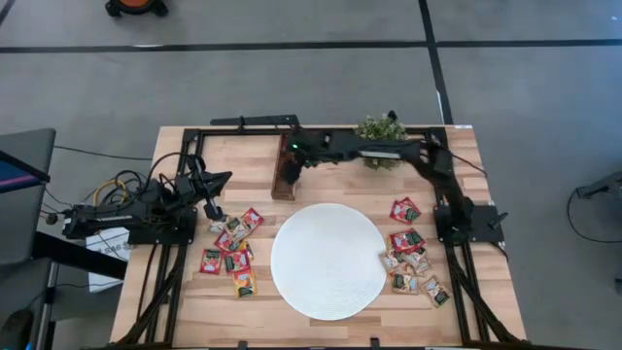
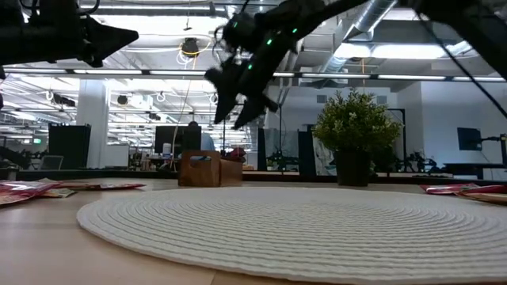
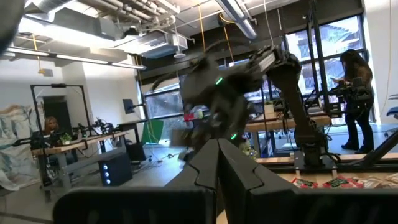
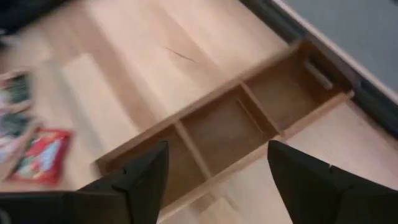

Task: Pick & Place Tea
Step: Put the wooden organizer on the white mat

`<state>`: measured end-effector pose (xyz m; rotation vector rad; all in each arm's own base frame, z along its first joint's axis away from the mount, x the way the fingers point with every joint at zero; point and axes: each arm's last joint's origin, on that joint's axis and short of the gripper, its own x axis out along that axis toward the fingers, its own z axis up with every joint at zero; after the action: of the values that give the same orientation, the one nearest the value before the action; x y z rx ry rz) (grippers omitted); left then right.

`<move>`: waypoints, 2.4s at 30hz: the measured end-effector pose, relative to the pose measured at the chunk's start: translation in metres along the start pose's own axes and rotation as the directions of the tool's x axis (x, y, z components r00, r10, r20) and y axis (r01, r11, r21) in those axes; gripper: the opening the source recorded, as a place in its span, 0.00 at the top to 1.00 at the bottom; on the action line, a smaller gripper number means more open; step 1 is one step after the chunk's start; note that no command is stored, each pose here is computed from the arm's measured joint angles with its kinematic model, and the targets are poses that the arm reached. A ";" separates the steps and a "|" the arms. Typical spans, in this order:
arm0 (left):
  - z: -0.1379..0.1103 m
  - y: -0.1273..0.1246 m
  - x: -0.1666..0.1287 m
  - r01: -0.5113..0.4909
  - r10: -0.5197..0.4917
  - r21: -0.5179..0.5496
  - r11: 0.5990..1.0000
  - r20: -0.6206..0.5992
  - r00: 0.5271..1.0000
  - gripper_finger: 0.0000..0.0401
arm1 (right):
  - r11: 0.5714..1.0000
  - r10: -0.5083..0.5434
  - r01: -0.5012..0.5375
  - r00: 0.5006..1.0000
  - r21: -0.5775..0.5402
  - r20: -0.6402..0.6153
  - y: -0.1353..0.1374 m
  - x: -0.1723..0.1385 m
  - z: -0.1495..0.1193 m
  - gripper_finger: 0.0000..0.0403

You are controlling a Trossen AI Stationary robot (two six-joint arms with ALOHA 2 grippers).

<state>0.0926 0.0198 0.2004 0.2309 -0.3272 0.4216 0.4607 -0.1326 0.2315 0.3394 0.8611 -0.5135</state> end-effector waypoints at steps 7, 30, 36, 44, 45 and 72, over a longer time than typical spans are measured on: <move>0.000 0.000 0.000 -0.004 0.004 0.025 1.000 -0.004 1.000 1.00 | 0.994 -0.076 0.088 0.983 0.070 -0.165 -0.017 0.043 -0.002 0.35; 0.000 0.000 0.000 -0.014 0.014 0.024 1.000 -0.007 1.000 1.00 | 0.990 -0.050 0.080 0.967 0.112 -0.251 -0.001 0.047 -0.015 0.56; 0.000 0.000 0.000 -0.014 0.014 0.024 1.000 -0.007 1.000 1.00 | 0.993 -0.034 0.063 0.961 0.096 -0.276 0.007 0.050 -0.024 0.55; 0.000 0.000 0.000 -0.013 0.014 0.024 1.000 -0.007 1.000 1.00 | 0.997 -0.018 0.037 0.957 0.061 -0.288 0.023 0.048 -0.032 0.41; 0.000 0.000 0.000 -0.014 0.014 0.024 1.000 -0.007 1.000 1.00 | 0.998 -0.017 0.035 0.956 0.057 -0.292 0.025 0.047 -0.032 0.40; 0.000 0.000 0.000 -0.013 0.014 0.024 1.000 -0.008 1.000 1.00 | 1.000 -0.029 0.022 0.915 -0.022 -0.403 0.036 0.058 -0.055 0.53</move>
<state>0.0926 0.0202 0.2000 0.2501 -0.3166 0.4397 0.4775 -0.0930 0.1555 0.4275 1.2718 -0.4661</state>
